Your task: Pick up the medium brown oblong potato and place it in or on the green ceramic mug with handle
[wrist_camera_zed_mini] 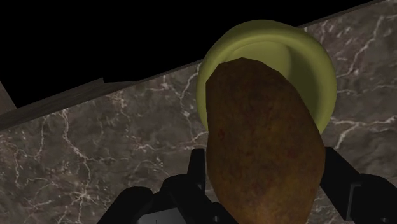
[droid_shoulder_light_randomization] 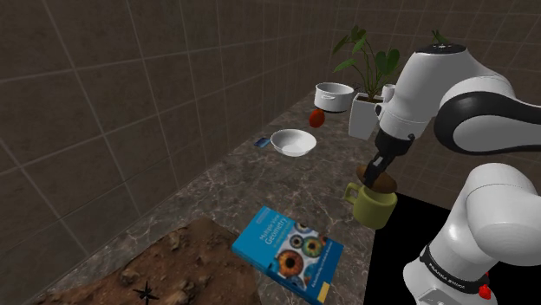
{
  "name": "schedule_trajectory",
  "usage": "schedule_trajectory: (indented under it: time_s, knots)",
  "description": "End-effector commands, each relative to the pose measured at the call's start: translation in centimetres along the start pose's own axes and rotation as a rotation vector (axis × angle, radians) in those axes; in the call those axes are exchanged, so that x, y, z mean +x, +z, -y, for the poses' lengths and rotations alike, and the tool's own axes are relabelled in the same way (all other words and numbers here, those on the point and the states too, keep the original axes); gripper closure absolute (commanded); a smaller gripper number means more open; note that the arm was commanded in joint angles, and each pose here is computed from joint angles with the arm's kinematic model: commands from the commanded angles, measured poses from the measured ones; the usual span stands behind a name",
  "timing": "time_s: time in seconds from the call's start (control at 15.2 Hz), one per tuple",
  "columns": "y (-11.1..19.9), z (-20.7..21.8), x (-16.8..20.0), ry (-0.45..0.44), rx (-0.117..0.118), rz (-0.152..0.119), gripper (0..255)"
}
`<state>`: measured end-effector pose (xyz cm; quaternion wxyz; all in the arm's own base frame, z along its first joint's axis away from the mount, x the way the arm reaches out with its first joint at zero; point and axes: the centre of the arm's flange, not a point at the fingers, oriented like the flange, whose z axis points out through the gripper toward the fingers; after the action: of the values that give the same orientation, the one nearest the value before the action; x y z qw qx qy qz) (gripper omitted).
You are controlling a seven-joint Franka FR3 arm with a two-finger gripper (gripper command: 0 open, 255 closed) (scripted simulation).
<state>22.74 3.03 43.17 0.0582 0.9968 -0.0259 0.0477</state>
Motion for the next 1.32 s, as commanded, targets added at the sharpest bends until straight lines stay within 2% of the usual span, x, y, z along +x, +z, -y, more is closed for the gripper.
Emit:
schedule_trajectory:
  time_s: [0.0,0.26,0.33,0.66,0.92,1.25]
  knots:
    - [0.1,0.0,0.0,0.0,0.0,0.0,255]
    - [0.1,0.0,0.0,0.0,0.0,0.0,255]
    - [0.1,0.0,0.0,0.0,0.0,0.0,0]
    - [0.1,0.0,0.0,0.0,0.0,0.0,0]
    - [-4.9,0.0,0.0,0.0,0.0,0.0,0]
    - [-4.9,0.0,0.0,0.0,0.0,0.0,0]
